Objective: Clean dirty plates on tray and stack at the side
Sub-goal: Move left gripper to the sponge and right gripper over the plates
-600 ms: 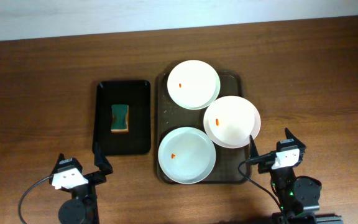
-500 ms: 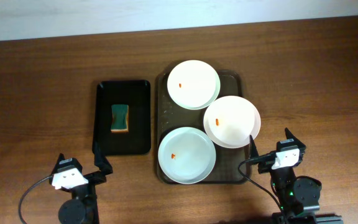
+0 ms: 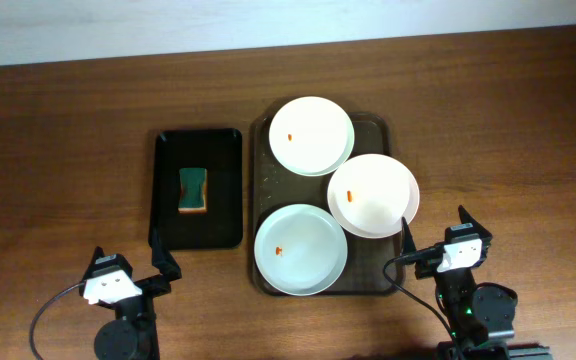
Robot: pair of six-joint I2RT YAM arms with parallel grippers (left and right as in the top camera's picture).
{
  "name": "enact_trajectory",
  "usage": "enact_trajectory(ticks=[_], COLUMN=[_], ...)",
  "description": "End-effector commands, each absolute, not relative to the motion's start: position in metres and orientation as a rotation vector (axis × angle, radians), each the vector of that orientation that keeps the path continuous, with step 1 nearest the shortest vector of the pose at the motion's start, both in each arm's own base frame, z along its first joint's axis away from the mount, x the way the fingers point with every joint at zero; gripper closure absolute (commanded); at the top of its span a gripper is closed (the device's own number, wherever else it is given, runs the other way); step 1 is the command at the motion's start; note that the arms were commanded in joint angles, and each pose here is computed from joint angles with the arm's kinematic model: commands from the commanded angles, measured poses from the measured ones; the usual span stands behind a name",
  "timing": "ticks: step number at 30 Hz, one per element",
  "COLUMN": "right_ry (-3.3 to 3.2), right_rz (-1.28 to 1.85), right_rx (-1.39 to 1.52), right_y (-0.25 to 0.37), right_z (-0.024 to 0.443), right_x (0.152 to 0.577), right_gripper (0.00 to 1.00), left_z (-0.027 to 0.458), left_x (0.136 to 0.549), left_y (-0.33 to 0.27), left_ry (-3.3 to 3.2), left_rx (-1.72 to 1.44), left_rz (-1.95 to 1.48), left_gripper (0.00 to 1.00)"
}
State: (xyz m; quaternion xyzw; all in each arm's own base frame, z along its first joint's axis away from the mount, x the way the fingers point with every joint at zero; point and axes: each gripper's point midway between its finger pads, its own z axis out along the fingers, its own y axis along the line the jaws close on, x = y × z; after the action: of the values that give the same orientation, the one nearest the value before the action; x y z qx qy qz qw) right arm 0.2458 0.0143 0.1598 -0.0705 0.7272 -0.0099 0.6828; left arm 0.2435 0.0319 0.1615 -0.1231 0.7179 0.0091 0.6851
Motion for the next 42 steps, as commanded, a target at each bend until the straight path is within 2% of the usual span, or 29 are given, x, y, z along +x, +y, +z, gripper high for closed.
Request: enact_trajectory(ticks=[1, 42], right_ry=[1.635, 1.638], right_rz=[-0.028, -0.044], right_rx=[-0.163, -0.148], right_y=[0.0139, 0.0105], right_z=[0.1572, 0.157], right_x=[0.2458, 0.246], right_gripper=[0.02, 0.02], left_z=[0.1608, 0.1623], left_x=[0.2429, 0.2423], left_y=[0.0345, 0.0381], left_ry=[1.608, 1.6], left_rx=[-0.276, -0.291], left_rz=[0.04, 0.056], left_gripper=[0.0, 0.0])
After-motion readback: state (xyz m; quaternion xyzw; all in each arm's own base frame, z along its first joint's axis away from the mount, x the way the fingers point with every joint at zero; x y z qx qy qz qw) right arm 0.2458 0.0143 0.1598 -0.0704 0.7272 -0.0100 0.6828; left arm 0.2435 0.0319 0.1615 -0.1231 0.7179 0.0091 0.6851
